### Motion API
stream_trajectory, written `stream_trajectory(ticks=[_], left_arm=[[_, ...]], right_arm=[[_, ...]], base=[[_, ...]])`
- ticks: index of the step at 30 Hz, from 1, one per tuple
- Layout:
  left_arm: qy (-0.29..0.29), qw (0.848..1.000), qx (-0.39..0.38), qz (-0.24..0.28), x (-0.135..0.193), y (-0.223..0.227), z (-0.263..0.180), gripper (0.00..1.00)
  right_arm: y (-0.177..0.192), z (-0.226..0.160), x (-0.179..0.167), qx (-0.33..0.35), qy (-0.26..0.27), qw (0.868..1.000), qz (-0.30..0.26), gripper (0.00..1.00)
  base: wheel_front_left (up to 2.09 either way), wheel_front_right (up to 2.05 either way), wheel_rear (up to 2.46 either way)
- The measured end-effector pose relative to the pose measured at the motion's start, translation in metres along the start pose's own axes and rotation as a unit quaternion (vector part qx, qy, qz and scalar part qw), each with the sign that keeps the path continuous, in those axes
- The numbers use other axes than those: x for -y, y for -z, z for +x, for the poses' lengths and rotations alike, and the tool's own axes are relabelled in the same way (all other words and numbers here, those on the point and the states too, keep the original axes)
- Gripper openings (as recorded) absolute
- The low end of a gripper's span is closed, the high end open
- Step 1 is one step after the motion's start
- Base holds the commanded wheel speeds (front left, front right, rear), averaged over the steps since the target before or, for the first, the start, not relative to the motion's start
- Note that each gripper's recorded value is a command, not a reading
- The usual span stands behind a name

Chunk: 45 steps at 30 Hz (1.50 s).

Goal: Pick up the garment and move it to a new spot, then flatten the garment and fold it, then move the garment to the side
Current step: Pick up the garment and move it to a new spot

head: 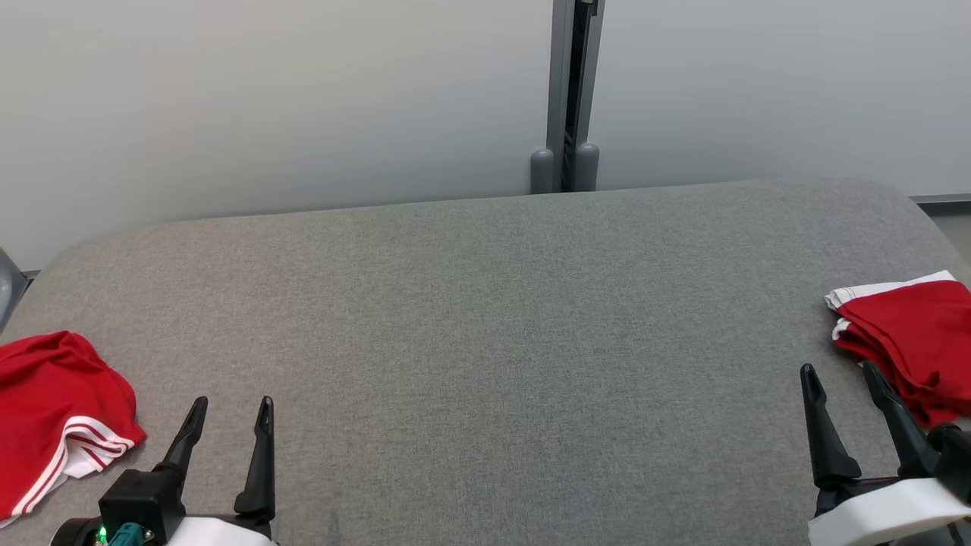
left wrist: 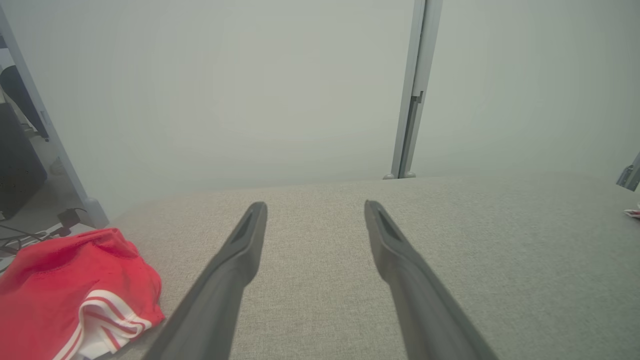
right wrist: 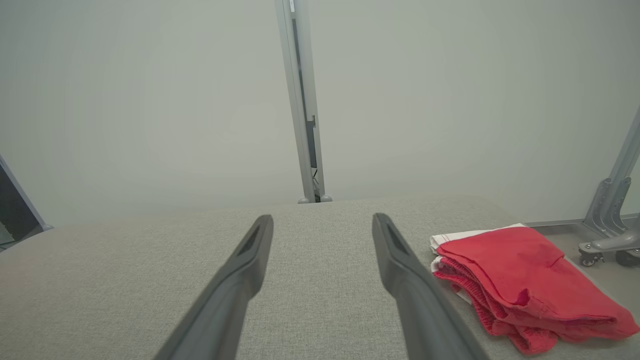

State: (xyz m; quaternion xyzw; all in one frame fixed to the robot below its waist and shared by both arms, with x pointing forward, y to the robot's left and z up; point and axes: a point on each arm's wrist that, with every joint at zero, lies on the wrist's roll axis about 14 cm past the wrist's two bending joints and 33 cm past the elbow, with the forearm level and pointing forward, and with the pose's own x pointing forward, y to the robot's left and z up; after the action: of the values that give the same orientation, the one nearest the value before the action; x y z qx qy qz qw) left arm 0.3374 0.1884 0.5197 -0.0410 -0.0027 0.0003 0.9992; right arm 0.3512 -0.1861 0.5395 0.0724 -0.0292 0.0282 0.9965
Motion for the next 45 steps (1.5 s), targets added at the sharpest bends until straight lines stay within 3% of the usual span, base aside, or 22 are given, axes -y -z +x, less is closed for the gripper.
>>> stream_trajectory(ticks=[14,25,36,45], left_arm=[[-0.009,1.000,0.010,-0.003,-0.007,-0.006,0.003,1.00],[-0.104,0.993,0.052,0.001,-0.072,-0.030,-0.021,1.00],[-0.224,0.972,0.073,0.005,-0.138,-0.039,-0.078,1.00],[-0.257,0.963,0.080,0.004,-0.152,-0.041,-0.100,1.00]], right_arm=[[-0.002,0.007,-0.008,0.003,-0.014,1.000,-0.002,1.00],[-0.001,0.038,-0.087,0.001,-0.131,0.991,0.002,1.00],[0.009,0.052,-0.179,-0.011,-0.259,0.966,0.020,1.00],[0.014,0.053,-0.202,-0.018,-0.290,0.957,0.022,1.00]], base=[[0.00,0.00,0.00],[0.00,0.00,0.00],[0.00,0.00,0.00],[0.00,0.00,0.00]])
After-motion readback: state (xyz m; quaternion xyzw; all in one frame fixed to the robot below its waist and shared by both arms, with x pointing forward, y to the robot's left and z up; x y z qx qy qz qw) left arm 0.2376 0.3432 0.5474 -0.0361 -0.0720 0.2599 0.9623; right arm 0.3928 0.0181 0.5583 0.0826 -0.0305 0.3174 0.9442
